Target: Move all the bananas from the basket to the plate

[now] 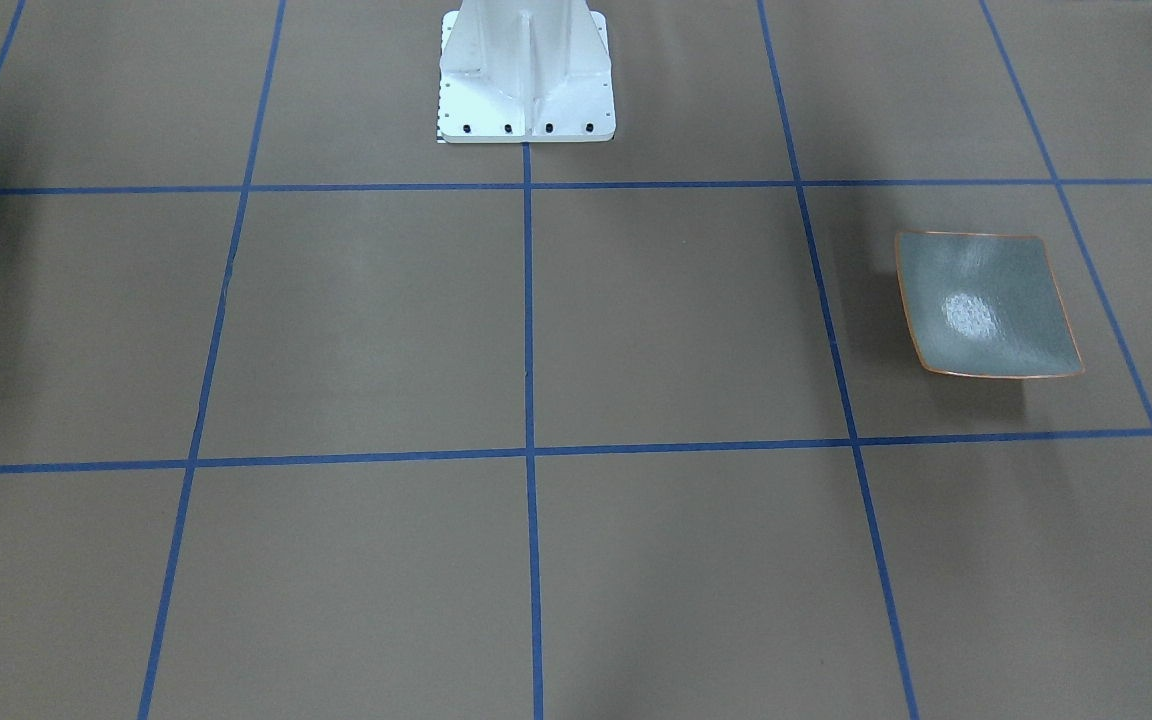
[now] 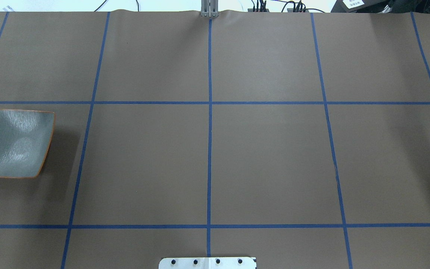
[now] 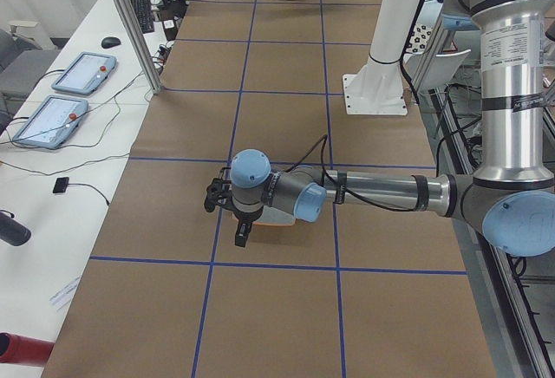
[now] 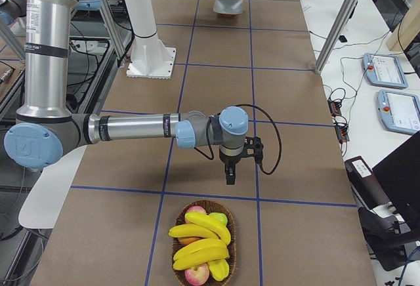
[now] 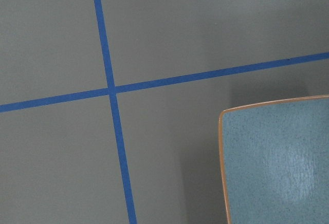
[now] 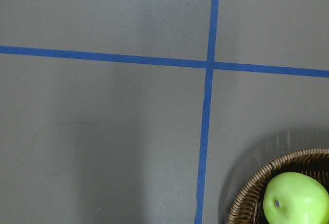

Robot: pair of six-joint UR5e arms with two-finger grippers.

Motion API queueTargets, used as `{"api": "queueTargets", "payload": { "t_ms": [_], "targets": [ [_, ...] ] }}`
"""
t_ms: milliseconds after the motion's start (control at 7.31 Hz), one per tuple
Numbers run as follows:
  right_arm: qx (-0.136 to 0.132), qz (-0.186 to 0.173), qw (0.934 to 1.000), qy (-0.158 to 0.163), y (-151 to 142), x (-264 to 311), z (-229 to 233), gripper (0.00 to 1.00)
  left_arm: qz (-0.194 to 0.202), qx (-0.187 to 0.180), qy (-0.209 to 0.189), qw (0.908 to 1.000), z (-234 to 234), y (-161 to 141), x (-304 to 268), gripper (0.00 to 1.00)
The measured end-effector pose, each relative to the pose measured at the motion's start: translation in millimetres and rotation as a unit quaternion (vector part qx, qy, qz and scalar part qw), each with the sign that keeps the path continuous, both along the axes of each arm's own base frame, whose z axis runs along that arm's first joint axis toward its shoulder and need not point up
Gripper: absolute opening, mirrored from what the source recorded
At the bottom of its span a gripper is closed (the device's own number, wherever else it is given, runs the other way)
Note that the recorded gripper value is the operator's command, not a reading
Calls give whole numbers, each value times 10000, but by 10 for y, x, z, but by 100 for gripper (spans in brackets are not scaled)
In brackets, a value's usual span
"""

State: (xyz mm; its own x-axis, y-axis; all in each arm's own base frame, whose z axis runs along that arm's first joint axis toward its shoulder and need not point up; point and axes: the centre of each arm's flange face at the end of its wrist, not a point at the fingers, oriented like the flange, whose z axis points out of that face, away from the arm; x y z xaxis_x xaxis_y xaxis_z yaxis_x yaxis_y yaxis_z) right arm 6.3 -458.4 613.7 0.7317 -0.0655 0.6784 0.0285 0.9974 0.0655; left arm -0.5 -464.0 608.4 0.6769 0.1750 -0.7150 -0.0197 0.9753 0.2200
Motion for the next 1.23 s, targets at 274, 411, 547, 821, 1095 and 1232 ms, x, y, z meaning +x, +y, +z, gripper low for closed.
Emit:
{"api": "queueTargets", "payload": {
  "t_ms": [274, 411, 547, 821, 1095, 1232],
  "targets": [
    [5, 18, 10000, -7, -3, -2, -14, 100, -31, -2, -47, 10000, 15, 59, -21, 100],
    [2, 26, 10000, -10, -5, -4, -9, 100, -34, -13, -36, 10000, 24, 110, -29, 100],
    [-4, 31, 10000, -9, -7, -5, 1, 100, -39, -39, -31, 10000, 46, 171, -37, 100],
    [20, 30, 10000, -24, -11, -12, -15, 100, -43, -19, -8, 10000, 2, 239, -36, 100],
    [26, 18, 9999, -100, -13, -26, -39, 100, -21, 4, 6, 10000, -25, 256, -19, 99],
    [22, 6, 9999, -146, -12, -33, -43, 100, 4, 60, 9, 10000, -36, 254, -15, 99]
  ]
}}
